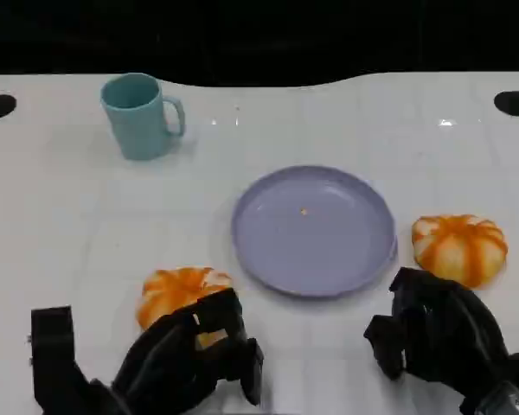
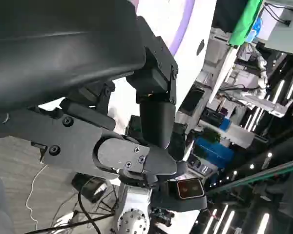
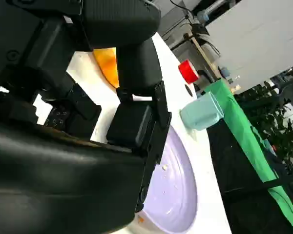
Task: Grasp the bread from the table and place it into the plate.
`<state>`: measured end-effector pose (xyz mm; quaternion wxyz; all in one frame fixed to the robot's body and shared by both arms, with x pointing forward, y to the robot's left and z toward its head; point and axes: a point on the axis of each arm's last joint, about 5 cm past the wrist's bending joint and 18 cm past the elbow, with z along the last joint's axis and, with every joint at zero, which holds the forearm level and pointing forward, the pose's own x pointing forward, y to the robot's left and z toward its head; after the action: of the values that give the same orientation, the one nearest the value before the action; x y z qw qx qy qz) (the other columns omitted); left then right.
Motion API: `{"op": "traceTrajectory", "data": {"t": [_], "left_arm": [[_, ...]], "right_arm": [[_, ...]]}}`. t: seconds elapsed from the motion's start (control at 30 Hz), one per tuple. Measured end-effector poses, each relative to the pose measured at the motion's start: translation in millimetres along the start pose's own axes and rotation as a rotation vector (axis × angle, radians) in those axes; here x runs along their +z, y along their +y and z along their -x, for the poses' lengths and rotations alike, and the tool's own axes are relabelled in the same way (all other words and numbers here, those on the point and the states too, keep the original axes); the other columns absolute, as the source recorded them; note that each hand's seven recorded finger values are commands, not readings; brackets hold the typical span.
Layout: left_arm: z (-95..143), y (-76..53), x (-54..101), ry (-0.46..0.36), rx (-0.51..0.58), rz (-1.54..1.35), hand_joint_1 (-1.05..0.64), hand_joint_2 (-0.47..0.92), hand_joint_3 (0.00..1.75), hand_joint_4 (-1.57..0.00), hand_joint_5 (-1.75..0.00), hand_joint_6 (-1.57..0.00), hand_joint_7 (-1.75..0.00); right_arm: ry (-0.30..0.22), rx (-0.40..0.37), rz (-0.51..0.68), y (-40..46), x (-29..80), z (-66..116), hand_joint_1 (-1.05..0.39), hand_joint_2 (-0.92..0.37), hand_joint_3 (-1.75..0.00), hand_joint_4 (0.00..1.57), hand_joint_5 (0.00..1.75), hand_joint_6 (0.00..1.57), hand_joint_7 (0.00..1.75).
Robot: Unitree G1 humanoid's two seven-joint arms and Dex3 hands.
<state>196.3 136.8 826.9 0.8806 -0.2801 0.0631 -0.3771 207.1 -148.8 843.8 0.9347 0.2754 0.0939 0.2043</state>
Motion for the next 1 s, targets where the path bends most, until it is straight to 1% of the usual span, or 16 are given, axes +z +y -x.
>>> {"op": "traceTrajectory", "data": {"t": [0.1, 0.23, 0.6, 1.0], "left_arm": [[-0.1, -0.1, 0.0, 0.0, -0.001, 0.0, -0.59, 0.92, 0.13, -0.73, -1.75, -0.62, -1.53], [-0.3, -0.3, 0.3, 0.0, -0.002, -0.002, -0.59, 0.92, 0.12, -0.74, -1.75, -0.63, -1.53], [-1.2, -1.1, 2.1, -0.004, -0.007, -0.007, -0.59, 0.92, 0.13, -0.73, -1.75, -0.62, -1.54], [-1.5, -1.3, 2.5, -0.003, -0.009, -0.006, -0.6, 0.91, 0.11, -0.72, -1.74, -0.61, -1.54]], "right_arm": [[0.002, 0.003, -0.002, -0.3, -0.4, 0.1, -1.05, -0.11, -1.36, 1.39, 1.54, 1.45, 1.15], [0.007, 0.006, -0.006, -1.4, -2.6, 0.6, -1.05, -0.12, -1.34, 1.4, 1.53, 1.46, 1.13], [0.011, 0.006, -0.01, -1.8, -3.3, 0.7, -1.05, -0.09, -1.39, 1.39, 1.56, 1.46, 1.15], [0.011, 0.007, -0.011, -1.8, -3.3, 0.7, -1.05, -0.09, -1.39, 1.38, 1.55, 1.45, 1.14]]}}
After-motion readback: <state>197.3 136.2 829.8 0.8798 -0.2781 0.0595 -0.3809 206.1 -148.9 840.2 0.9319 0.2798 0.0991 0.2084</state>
